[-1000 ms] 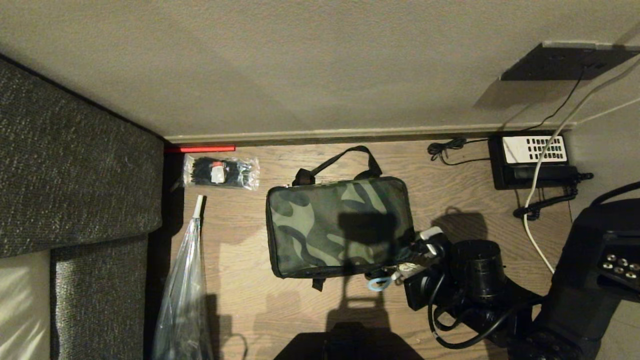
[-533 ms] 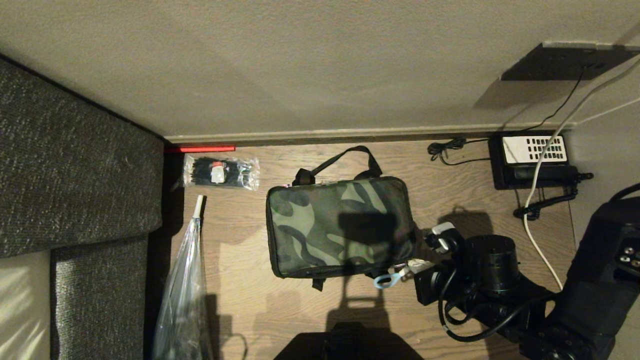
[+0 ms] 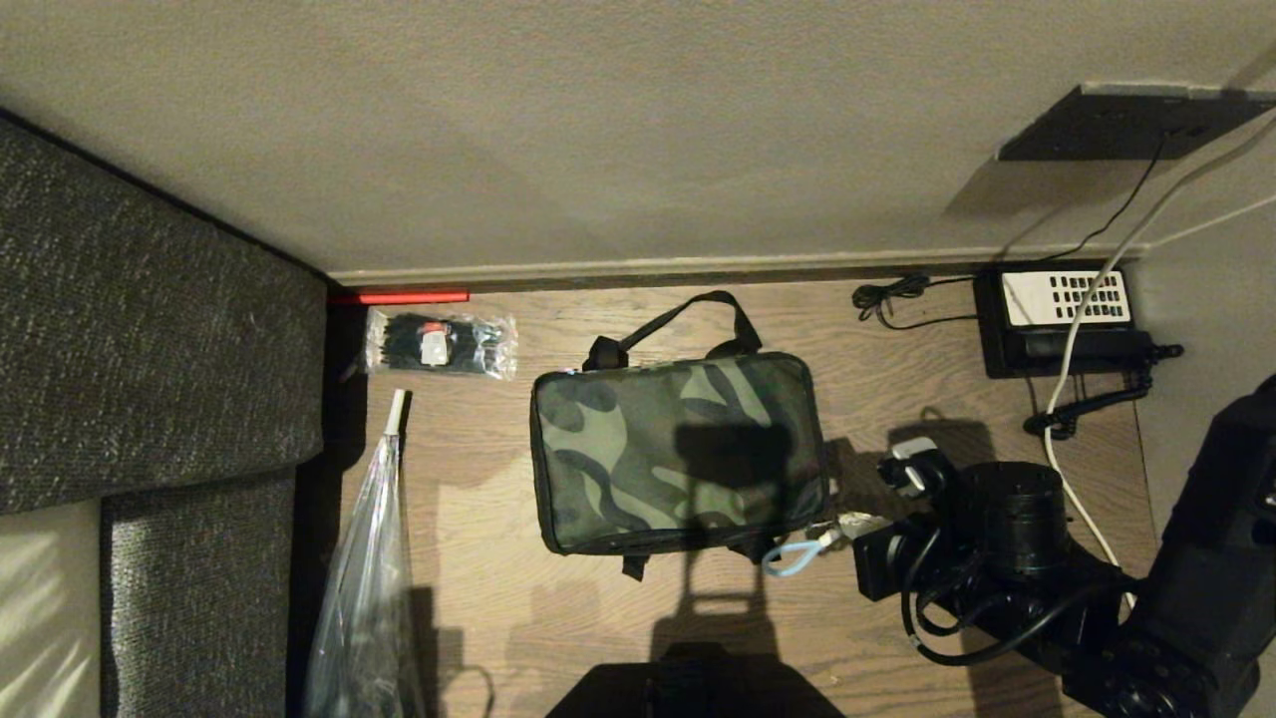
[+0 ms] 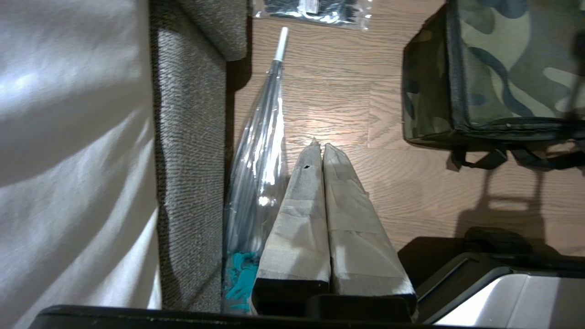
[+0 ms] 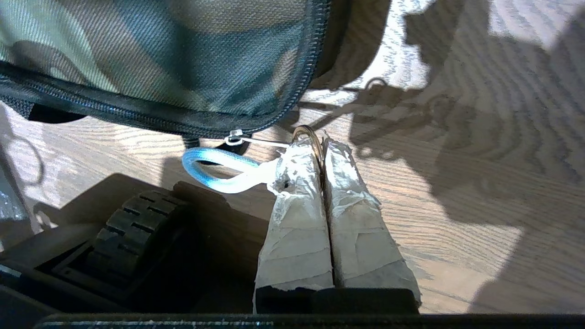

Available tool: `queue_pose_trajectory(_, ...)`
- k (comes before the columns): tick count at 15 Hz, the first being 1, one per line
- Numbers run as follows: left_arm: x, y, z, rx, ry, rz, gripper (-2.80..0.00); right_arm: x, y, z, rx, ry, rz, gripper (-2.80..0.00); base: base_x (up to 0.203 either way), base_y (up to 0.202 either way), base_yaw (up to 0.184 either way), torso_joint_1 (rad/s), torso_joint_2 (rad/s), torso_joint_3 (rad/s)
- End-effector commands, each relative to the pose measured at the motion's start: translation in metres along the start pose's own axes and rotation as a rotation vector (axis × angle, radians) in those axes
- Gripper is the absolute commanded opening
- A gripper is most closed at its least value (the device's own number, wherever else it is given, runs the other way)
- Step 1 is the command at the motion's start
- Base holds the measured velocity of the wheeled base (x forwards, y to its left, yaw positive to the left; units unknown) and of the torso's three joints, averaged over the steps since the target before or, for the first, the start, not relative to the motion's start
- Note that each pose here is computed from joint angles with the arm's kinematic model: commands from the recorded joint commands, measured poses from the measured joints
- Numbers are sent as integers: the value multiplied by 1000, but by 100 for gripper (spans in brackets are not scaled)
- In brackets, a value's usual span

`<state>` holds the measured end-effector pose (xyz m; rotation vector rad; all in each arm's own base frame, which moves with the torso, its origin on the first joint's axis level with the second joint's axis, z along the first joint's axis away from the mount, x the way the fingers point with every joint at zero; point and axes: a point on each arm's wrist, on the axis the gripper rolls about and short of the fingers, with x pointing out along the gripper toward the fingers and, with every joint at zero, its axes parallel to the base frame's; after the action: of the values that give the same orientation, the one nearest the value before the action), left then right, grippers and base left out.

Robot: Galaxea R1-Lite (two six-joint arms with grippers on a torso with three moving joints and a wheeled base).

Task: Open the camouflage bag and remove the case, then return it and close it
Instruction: Open the top of the storage box

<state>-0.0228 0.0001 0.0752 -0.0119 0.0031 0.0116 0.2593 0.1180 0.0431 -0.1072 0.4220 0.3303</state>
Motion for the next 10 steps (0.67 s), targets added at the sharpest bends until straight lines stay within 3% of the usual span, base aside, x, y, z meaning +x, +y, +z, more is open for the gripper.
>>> queue_pose_trajectory(1,0,0,-1,0,1,1,-280,-1,-6,1,9,-9,-19,-280,0,0,0,0,0,0)
queue_pose_trajectory(10,0,0,-1,0,1,1,-280,0,-19,2,15,-13,-38,-280,0,0,0,0,0,0)
